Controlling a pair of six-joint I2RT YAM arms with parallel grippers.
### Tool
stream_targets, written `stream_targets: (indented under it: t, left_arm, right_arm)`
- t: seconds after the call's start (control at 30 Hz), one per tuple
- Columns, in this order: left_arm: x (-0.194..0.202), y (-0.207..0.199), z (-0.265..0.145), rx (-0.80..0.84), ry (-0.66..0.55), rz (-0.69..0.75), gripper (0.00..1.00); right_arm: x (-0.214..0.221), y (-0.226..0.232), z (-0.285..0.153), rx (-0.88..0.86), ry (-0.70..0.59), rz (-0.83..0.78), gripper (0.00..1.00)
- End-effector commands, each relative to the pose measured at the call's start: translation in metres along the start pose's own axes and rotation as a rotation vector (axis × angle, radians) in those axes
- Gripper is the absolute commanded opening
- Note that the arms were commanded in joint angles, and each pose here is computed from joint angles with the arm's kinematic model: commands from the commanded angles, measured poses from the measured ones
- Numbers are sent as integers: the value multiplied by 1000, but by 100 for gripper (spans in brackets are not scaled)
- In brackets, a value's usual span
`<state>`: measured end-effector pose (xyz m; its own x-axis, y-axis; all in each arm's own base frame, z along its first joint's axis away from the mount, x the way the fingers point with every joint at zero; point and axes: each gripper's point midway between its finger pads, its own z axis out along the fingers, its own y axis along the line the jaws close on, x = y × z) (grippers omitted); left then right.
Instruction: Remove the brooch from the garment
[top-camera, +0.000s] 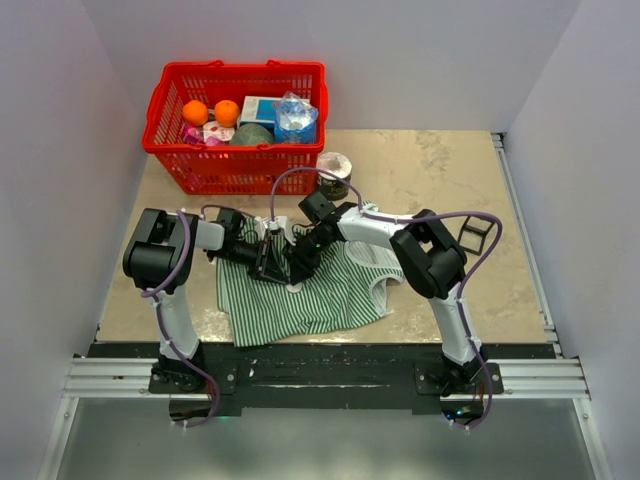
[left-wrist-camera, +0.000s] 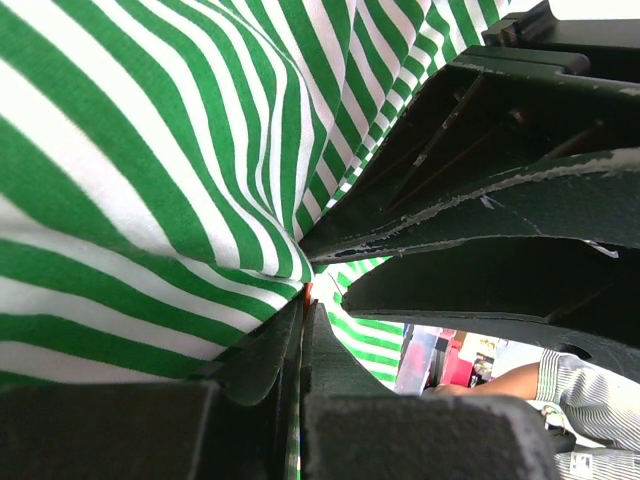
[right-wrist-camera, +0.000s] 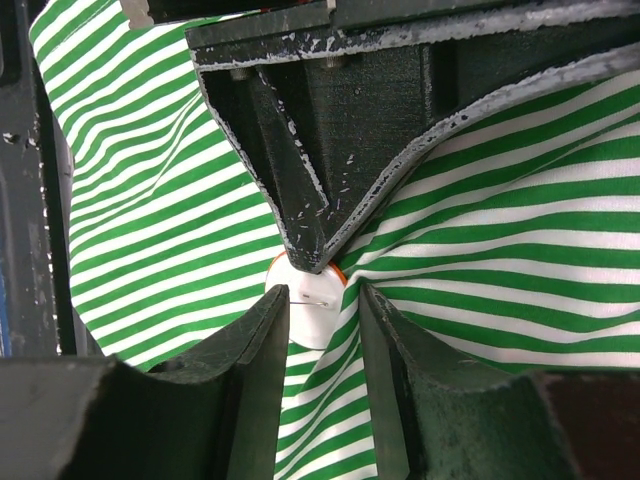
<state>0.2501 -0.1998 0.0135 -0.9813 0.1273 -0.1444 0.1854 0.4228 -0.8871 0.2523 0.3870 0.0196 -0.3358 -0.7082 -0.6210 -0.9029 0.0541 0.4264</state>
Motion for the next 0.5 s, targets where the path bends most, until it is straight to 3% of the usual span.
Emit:
stream_targets:
  t: [0.0,0.47]
  left_arm:
    - [-15,10,-2,-42,-30,69,0]
    - [-16,8,-2,-28,-29,63,0]
  right_arm:
    - [71,2,14,6,215,115,38]
    - [73,-4,16,38,240,104,34]
